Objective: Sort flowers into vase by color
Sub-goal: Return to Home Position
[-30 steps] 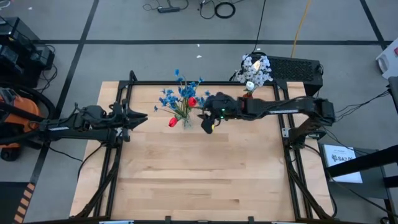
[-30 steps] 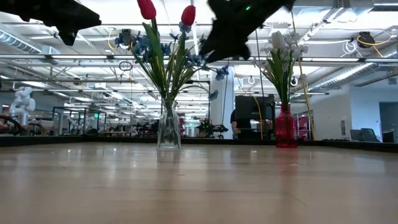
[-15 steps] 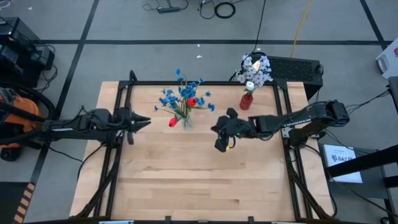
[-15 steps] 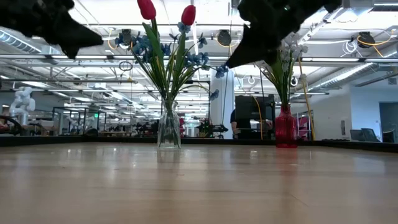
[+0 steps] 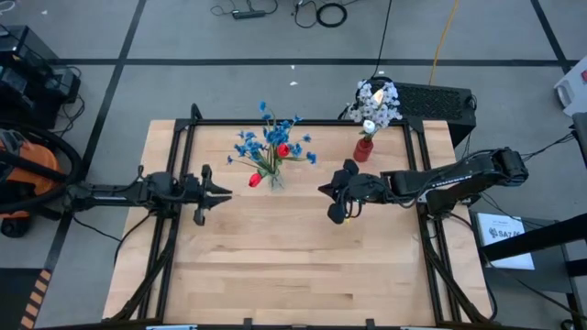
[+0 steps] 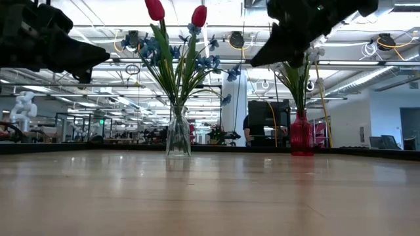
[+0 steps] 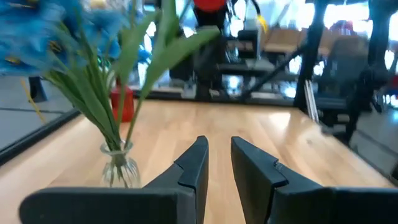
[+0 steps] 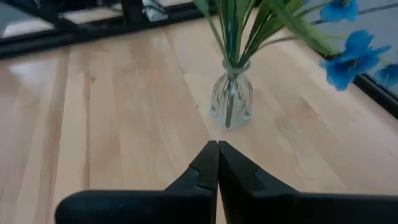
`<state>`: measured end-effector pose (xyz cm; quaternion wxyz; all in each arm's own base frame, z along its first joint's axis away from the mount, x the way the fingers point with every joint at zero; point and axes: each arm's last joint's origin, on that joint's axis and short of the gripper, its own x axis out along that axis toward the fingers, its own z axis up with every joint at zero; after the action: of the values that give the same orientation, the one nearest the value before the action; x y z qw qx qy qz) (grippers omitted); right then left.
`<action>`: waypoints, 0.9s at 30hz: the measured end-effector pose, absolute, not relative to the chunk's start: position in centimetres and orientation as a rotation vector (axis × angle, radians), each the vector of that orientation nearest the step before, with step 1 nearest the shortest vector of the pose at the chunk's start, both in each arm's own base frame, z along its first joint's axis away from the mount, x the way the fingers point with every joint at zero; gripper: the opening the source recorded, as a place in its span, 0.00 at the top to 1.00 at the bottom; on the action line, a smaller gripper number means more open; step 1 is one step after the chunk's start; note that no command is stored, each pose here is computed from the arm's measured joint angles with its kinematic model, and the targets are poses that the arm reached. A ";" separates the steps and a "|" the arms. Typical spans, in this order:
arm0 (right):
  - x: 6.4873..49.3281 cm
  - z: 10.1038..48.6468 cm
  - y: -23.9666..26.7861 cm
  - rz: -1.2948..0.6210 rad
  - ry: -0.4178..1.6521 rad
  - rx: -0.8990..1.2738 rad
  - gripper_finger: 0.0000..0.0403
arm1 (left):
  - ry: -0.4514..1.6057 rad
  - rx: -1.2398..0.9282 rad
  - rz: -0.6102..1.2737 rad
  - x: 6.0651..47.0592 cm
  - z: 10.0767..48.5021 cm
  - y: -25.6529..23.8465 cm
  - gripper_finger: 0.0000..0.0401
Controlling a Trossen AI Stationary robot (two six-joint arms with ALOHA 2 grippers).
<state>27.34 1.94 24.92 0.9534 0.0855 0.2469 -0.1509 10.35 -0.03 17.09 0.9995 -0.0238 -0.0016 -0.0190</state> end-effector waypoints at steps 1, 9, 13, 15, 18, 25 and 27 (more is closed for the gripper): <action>27.2 24.8 1.9 -0.301 0.507 0.164 1.00 | -0.020 -0.057 -0.031 10.3 16.9 0.0 0.81; 25.9 22.9 2.0 -0.222 0.549 0.169 1.00 | -0.057 -0.017 -0.012 9.9 17.1 0.0 0.81; 24.9 22.0 2.1 -0.170 0.496 0.176 1.00 | -0.061 -0.019 -0.007 9.8 17.1 0.1 0.81; 24.1 21.4 2.0 -0.160 0.468 0.183 1.00 | -0.042 -0.018 -0.007 9.8 17.0 0.1 0.81; 22.8 20.5 1.8 -0.154 0.424 0.192 1.00 | -0.029 -0.018 -0.014 9.9 16.8 0.0 0.81; 19.6 18.8 1.2 -0.140 0.393 0.210 1.00 | -0.004 -0.019 -0.014 9.9 16.6 0.0 0.81; 18.7 18.3 1.0 -0.141 0.376 0.216 1.00 | -0.001 -0.019 -0.014 9.9 16.6 0.0 0.81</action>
<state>18.71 1.04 18.34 0.9741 0.1070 0.1863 -0.0699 9.88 0.04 16.56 0.9999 -0.0094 -0.0003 -0.0069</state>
